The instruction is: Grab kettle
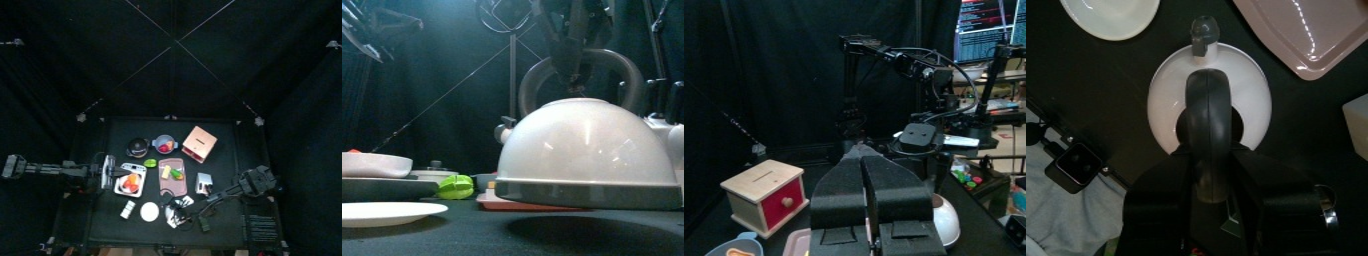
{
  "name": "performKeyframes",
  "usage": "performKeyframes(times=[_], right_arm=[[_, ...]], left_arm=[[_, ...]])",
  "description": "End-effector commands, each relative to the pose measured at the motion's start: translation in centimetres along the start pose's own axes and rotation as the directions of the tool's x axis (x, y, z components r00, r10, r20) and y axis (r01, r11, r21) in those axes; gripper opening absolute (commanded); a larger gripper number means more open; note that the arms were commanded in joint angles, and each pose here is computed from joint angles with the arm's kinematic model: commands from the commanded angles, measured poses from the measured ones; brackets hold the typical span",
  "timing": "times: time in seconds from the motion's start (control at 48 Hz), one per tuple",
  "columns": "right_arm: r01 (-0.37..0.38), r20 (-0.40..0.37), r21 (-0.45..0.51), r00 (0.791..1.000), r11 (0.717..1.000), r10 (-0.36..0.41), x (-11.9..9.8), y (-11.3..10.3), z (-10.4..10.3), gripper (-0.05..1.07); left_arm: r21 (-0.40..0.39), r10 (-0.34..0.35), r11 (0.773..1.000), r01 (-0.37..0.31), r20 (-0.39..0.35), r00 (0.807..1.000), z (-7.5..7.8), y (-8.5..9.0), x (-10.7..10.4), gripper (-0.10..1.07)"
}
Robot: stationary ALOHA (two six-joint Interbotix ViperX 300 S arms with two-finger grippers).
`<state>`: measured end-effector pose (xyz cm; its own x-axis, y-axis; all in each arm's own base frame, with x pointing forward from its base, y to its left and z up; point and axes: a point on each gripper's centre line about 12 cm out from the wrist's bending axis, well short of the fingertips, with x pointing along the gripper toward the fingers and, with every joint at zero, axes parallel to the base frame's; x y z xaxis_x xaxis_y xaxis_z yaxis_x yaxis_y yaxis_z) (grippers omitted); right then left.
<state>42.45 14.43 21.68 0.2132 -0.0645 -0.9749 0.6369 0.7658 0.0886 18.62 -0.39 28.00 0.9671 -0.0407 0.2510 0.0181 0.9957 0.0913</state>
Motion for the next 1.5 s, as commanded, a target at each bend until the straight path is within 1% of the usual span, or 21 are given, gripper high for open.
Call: performKeyframes(times=[0.0,0.271,0.396,0.812,1.083,1.479], right_arm=[[-0.066,0.042,0.008,0.997,0.998,0.065,-3.1,0.2,0.7,0.61],[-0.055,0.052,0.003,0.997,0.998,0.054,-2.9,0.0,0.9,0.6],[-0.054,0.06,-0.012,0.997,0.998,0.055,-3.1,-0.2,1.1,0.61],[-0.059,0.077,-0.014,0.995,0.998,0.06,-3.8,-0.5,1.4,0.6],[-0.056,0.095,-0.003,0.994,0.998,0.056,-3.9,-1.0,2.1,0.6],[-0.076,0.113,-0.007,0.991,0.997,0.076,-3.8,-0.9,2.3,0.6]], left_arm=[[0.004,0.002,1.0,-0.002,0.018,1.0,0.6,0.1,0.3,-0.01],[0.001,0.003,1.0,-0.003,0.017,1.0,0.6,0.1,0.3,-0.02],[0.002,0.001,1.0,-0.001,0.02,1.0,0.7,0.1,0.3,-0.02],[0.001,-0.003,1.0,0.003,0.017,1.0,0.6,0.0,0.3,-0.02],[0.001,-0.004,1.0,0.004,0.019,1.0,0.6,0.0,0.3,-0.02],[0.001,-0.005,1.0,0.005,0.023,1.0,0.8,-0.1,0.3,-0.02]])
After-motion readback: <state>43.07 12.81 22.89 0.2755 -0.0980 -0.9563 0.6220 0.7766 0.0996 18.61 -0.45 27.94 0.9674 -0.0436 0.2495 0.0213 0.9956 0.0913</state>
